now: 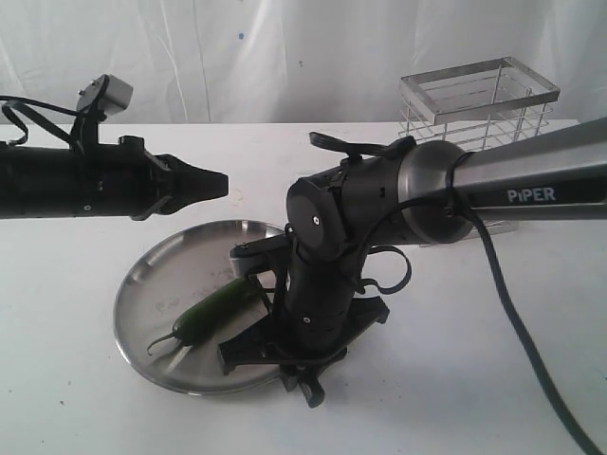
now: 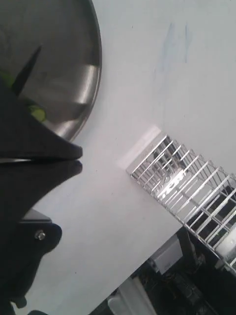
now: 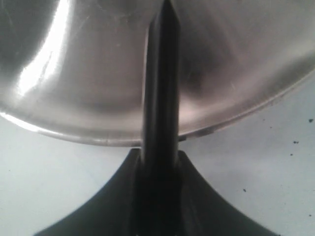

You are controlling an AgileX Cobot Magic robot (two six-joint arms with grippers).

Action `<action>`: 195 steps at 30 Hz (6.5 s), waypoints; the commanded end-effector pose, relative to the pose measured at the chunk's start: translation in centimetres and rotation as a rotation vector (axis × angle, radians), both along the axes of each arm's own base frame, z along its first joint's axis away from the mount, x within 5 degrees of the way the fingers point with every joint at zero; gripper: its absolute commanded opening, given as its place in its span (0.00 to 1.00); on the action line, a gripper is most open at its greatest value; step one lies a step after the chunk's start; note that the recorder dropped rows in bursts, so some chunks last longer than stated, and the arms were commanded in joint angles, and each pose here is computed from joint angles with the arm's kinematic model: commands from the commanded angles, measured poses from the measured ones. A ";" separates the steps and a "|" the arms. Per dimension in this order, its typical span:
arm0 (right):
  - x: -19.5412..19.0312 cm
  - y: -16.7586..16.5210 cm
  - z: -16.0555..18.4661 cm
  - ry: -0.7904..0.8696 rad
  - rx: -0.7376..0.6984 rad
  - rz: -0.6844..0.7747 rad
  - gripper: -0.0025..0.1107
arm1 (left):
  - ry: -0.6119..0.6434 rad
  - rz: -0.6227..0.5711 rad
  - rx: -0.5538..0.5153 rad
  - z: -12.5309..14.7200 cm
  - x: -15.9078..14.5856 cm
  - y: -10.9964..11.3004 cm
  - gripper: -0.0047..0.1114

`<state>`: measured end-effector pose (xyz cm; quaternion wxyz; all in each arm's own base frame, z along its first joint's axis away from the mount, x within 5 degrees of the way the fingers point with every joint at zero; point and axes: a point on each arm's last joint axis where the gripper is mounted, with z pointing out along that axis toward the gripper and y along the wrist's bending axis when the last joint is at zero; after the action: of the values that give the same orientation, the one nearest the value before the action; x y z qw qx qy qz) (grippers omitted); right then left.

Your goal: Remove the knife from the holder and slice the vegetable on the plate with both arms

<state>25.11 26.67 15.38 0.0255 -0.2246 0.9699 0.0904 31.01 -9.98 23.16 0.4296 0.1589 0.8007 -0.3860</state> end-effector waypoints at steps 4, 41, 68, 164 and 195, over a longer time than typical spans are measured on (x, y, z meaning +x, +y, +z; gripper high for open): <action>0.3 -0.1 0.3 -0.019 0.000 0.011 0.02 | 0.043 -0.073 -0.031 -1.7 1.1 -2.3 0.04; 0.4 -0.1 0.3 -0.027 0.003 0.016 0.02 | 0.197 0.026 0.137 -9.1 5.0 -2.7 0.04; 0.3 -0.1 0.3 -0.024 0.001 0.016 0.02 | 0.348 0.009 0.148 -14.3 4.7 -2.8 0.04; 0.2 0.0 0.6 0.021 0.005 -0.025 0.02 | 0.117 -0.069 0.137 -4.7 0.7 -4.6 0.04; 0.2 0.1 0.6 0.017 0.008 -0.023 0.02 | 0.235 -0.125 0.104 -9.6 1.0 -5.3 0.04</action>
<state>25.14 26.59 15.59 0.0096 -0.2062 0.9743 0.0903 32.02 -15.04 13.64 0.3029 0.1950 0.8553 -0.3723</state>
